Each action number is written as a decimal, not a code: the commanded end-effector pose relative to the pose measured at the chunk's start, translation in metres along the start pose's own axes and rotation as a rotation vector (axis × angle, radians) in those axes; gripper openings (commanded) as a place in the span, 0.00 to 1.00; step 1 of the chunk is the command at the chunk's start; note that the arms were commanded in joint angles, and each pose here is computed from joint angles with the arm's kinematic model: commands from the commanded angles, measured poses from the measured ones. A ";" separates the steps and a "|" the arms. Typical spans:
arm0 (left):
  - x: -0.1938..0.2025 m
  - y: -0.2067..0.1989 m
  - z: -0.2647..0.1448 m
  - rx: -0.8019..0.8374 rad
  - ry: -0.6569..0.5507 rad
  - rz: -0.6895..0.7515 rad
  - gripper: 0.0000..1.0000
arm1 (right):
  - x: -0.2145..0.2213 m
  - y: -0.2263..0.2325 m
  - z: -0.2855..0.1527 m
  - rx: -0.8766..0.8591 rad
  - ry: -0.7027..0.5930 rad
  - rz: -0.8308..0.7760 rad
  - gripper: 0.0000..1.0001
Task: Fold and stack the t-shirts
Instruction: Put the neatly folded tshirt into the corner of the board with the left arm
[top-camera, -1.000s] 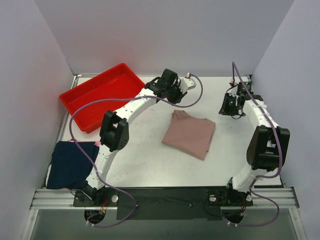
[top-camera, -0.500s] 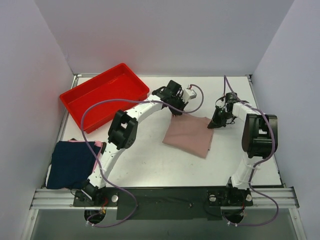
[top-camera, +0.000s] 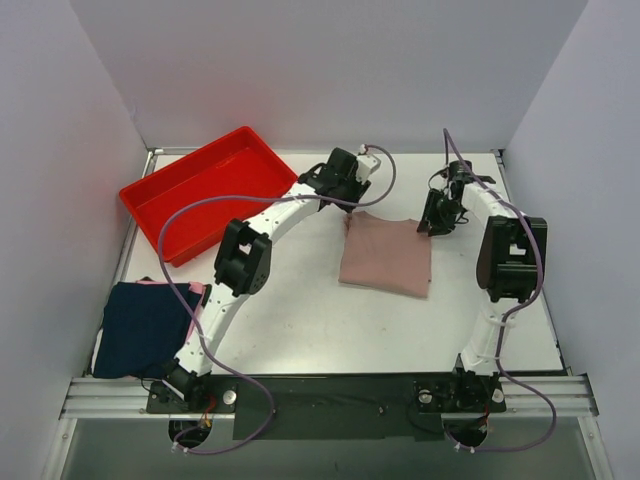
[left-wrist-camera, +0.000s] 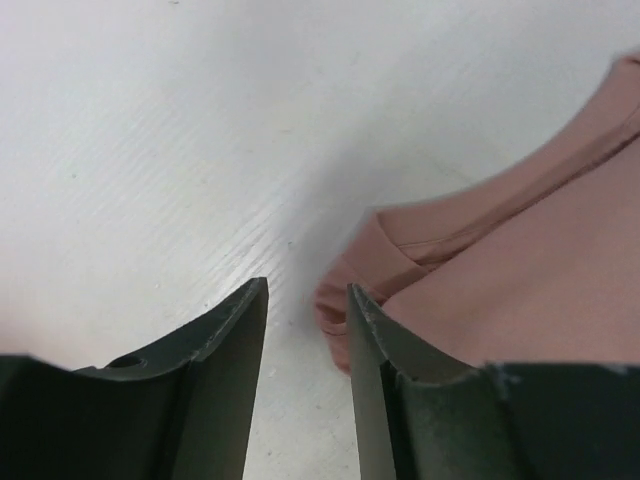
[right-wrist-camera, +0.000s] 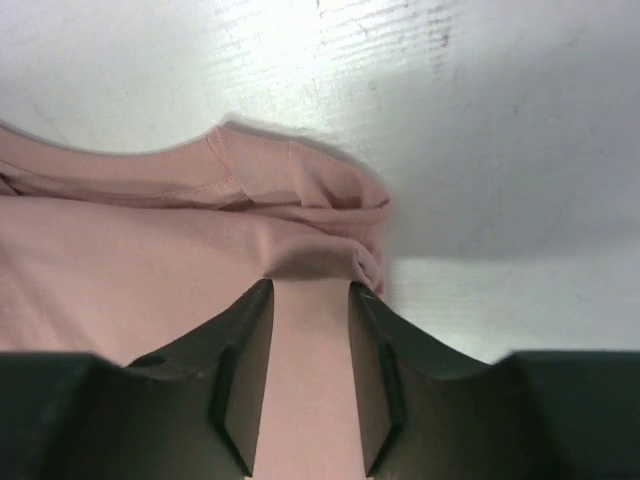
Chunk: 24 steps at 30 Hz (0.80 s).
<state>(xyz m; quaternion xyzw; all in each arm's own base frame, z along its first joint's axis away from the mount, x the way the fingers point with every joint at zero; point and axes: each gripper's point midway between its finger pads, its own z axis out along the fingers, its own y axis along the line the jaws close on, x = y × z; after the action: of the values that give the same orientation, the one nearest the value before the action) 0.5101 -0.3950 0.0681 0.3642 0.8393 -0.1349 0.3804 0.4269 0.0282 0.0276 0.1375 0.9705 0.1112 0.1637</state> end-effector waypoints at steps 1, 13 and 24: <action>-0.061 0.023 -0.049 -0.064 -0.136 -0.169 0.49 | -0.011 0.001 -0.051 0.044 -0.079 -0.033 0.40; 0.025 -0.069 -0.074 0.261 0.139 -0.585 0.87 | 0.075 -0.012 -0.053 0.018 0.025 0.036 0.59; 0.104 -0.122 -0.032 0.366 0.317 -0.737 0.79 | 0.085 -0.012 -0.060 -0.004 -0.005 0.050 0.59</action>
<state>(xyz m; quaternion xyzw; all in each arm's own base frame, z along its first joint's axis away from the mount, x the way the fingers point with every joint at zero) 0.3872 -0.3946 0.0421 0.1319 0.9246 -0.3174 0.1645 0.3210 0.0319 0.0312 0.1593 0.9733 0.1065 0.1263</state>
